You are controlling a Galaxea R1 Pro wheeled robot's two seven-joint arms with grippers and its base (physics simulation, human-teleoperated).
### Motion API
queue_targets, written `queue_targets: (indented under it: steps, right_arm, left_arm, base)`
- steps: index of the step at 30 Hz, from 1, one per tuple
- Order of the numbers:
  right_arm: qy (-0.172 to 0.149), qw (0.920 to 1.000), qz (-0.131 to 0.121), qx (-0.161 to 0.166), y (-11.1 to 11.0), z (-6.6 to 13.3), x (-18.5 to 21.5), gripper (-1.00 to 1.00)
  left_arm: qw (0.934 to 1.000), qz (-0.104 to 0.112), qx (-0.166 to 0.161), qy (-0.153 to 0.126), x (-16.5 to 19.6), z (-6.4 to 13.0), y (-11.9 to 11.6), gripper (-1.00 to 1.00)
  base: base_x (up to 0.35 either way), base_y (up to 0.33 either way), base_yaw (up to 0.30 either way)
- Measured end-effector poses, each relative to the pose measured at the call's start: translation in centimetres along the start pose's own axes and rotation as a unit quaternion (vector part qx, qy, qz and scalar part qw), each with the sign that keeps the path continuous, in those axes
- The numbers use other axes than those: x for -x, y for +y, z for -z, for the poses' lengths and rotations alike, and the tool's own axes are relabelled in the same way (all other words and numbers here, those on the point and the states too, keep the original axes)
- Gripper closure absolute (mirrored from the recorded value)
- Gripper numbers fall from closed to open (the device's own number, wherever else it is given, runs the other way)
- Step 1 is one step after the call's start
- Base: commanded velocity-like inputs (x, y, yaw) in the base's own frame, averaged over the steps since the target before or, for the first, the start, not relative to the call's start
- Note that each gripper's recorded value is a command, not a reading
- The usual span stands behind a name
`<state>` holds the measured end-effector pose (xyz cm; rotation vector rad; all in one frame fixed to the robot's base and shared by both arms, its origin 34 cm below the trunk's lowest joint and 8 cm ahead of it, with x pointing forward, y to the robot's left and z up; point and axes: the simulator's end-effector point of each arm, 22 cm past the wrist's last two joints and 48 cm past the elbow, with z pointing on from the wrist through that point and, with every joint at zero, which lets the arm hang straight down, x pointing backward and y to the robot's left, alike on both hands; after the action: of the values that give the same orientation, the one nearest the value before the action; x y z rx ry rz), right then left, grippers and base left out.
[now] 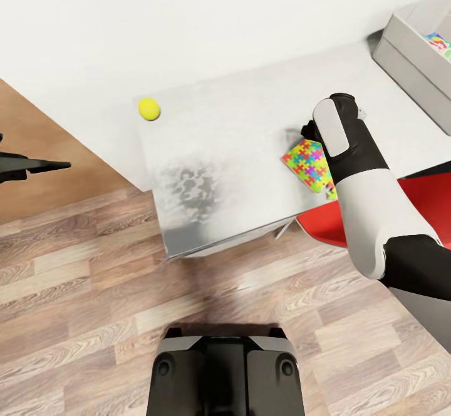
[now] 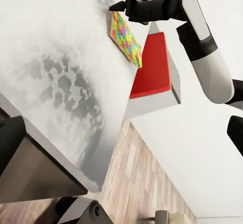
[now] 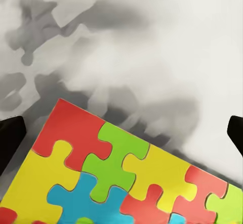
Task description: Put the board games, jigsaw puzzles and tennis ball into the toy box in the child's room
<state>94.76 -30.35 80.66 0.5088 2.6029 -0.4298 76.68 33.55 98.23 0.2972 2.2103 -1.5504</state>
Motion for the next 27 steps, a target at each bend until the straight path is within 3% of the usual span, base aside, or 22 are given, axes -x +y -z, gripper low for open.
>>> queue_targets:
  steps: [14,24,27]
  right_arm:
    - [0.001,1.0,0.0,0.001,0.03,-0.01,-0.04,-1.0]
    - [0.003,1.0,0.001,0.002,0.04,0.11,-0.14,-1.0]
    - [0.005,0.9999,-0.008,0.011,0.43,0.12,-0.18,-1.0]
  left_arm:
    - [1.0,0.0,0.0,0.0,0.01,-0.01,0.0,-1.0]
    - [1.0,0.0,0.001,0.0,-0.02,0.04,-0.05,-1.0]
    - [1.0,0.0,0.0,0.0,-0.01,0.03,-0.08,-1.0]
  base:
    - [-0.072,0.103,0.0]
    - [0.009,0.0,0.0]
    - [0.203,-0.144,0.0]
